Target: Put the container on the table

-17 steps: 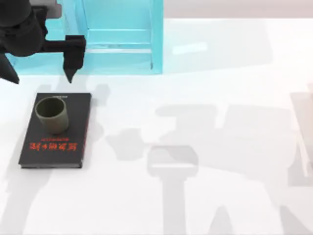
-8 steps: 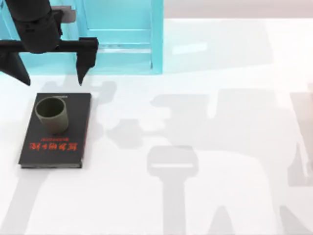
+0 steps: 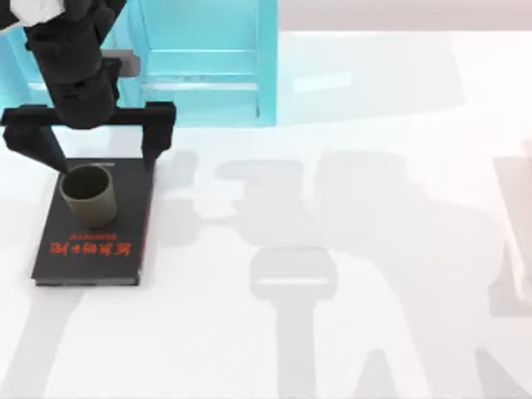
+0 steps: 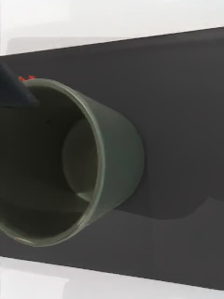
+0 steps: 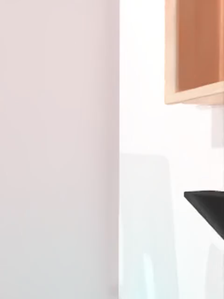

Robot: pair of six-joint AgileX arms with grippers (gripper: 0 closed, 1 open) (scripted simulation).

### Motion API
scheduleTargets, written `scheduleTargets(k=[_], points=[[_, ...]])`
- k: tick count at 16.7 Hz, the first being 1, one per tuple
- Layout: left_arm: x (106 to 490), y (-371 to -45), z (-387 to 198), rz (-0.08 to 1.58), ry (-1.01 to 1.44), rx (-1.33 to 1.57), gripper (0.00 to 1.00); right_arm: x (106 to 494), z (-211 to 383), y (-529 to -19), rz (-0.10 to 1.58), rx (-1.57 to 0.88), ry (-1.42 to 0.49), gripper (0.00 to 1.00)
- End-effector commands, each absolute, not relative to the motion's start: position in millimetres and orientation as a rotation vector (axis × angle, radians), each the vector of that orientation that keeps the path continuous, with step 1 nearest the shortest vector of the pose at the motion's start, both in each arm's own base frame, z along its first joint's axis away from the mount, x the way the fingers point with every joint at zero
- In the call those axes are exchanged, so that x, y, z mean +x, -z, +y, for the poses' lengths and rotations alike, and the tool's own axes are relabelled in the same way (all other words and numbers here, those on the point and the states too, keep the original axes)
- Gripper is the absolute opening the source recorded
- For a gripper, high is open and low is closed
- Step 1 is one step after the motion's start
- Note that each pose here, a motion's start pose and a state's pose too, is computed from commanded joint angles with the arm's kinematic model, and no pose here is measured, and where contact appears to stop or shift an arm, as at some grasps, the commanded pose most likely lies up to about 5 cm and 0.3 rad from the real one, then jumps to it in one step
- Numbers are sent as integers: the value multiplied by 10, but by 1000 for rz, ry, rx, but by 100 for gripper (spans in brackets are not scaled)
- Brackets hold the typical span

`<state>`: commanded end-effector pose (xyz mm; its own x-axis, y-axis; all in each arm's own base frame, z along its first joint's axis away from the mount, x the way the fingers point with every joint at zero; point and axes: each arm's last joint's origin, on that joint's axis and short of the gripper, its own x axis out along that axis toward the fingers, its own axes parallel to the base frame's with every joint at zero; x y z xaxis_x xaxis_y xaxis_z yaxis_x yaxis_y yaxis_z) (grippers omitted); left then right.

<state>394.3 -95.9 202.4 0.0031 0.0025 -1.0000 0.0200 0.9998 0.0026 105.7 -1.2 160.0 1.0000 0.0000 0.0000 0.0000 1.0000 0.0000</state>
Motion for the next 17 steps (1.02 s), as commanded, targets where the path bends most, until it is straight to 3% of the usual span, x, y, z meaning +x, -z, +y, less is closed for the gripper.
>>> scheduleTargets(k=[4, 9, 17], points=[[3907, -1625, -956, 1571, 13, 18, 100, 1057, -12, -1600, 0, 0, 0, 100], [3901, -1586, -955, 1573, 13, 19, 100, 1057, -12, -1600, 0, 0, 0, 100], [3901, -1586, -955, 1573, 13, 19, 40, 1057, -12, -1600, 0, 0, 0, 100]])
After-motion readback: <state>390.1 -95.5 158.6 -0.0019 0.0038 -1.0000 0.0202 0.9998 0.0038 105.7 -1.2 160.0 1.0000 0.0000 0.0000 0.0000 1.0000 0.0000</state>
